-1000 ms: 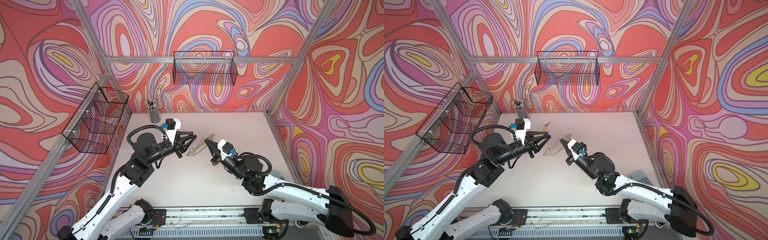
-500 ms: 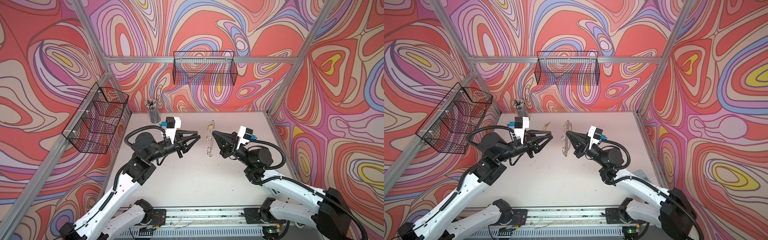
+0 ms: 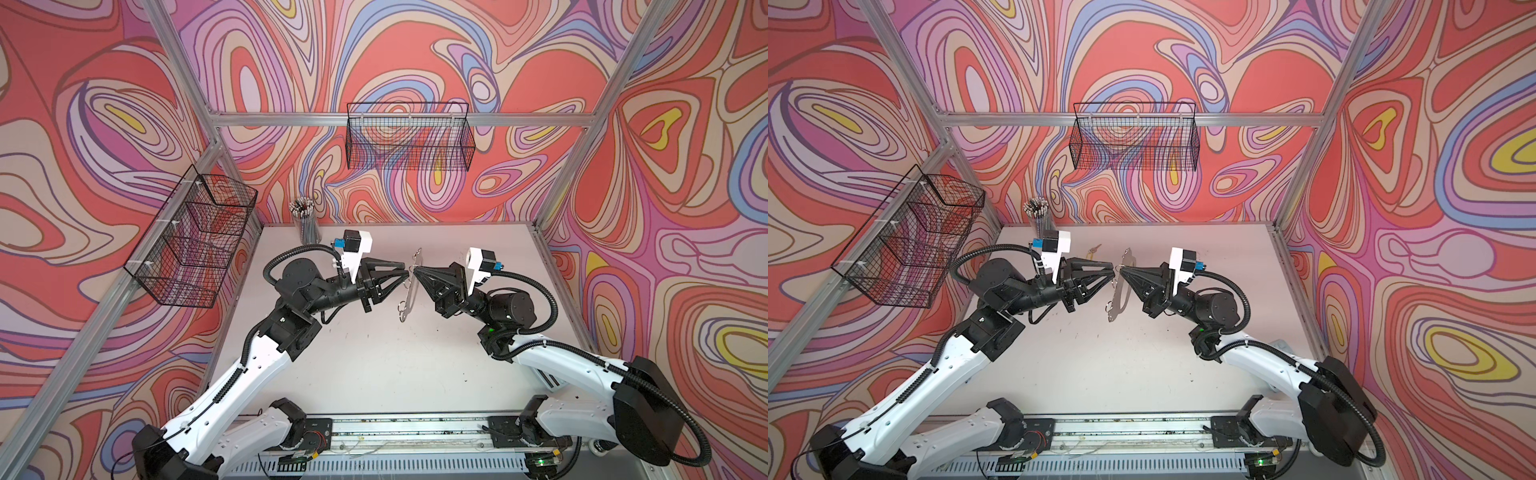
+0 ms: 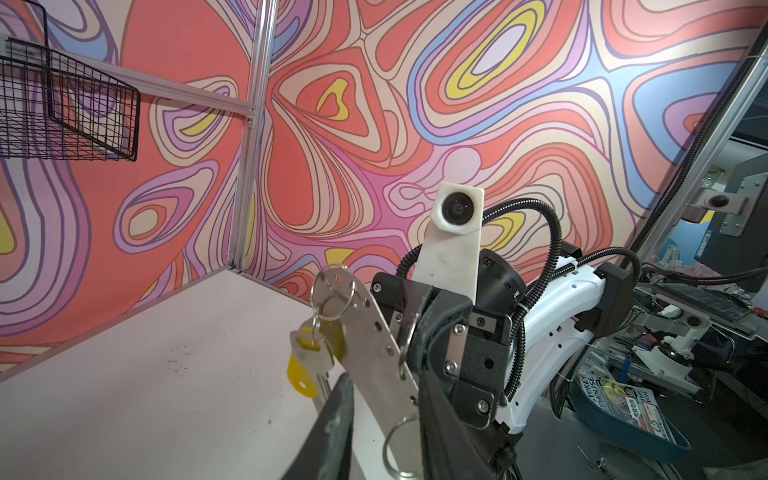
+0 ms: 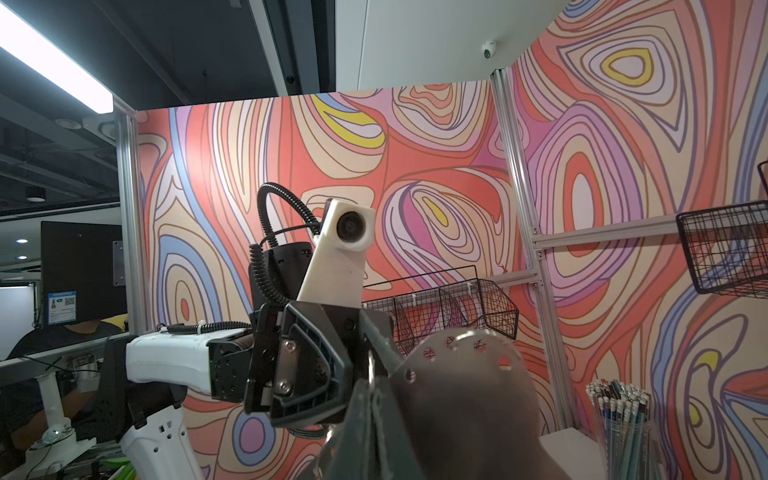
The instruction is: Put the keys on the keyring
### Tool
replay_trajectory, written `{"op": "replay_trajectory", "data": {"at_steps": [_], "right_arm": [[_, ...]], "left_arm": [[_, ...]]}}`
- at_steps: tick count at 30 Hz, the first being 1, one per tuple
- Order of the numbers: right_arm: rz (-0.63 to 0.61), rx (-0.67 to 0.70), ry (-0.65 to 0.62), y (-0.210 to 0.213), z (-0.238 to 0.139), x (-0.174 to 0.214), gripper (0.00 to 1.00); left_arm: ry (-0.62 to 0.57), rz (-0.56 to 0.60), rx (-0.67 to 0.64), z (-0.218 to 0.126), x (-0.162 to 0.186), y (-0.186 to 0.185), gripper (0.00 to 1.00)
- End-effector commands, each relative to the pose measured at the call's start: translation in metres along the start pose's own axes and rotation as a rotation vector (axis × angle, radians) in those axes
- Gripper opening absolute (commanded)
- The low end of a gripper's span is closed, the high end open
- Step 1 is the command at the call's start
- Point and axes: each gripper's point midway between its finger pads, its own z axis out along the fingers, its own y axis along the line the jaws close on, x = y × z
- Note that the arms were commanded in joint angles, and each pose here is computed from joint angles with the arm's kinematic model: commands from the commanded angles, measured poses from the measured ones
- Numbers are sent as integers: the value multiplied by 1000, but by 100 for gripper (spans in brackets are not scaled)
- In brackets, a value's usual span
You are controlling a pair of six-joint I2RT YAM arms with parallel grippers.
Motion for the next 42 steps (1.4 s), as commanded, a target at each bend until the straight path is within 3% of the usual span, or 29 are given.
{"op": "replay_trajectory", "data": {"at_steps": [1, 11, 15, 17, 30, 32, 34, 39, 42], "right_arm": [[-9, -56, -40, 11, 3, -16, 0], [9, -65, -34, 10, 4, -12, 0], [10, -69, -34, 11, 4, -12, 0], [15, -78, -29, 11, 5, -11, 0], [76, -158, 5, 17, 7, -2, 0], [84, -165, 12, 17, 8, 0, 0], [91, -167, 17, 16, 8, 2, 0], [95, -142, 27, 11, 4, 3, 0], [86, -115, 40, 6, -1, 4, 12]], "left_arm": [[-28, 26, 32, -1, -10, -7, 30], [-21, 16, 74, 6, -10, -11, 28], [-19, 17, 76, 7, -9, -10, 23], [-17, 16, 81, 8, -9, -11, 15], [-30, 30, 112, 8, -12, -18, 22], [-34, 34, 114, 7, -12, -18, 16], [-35, 39, 115, 7, -13, -20, 0], [-30, 52, 75, 3, -11, -16, 0], [-21, 65, 53, 1, -9, -15, 0]]}}
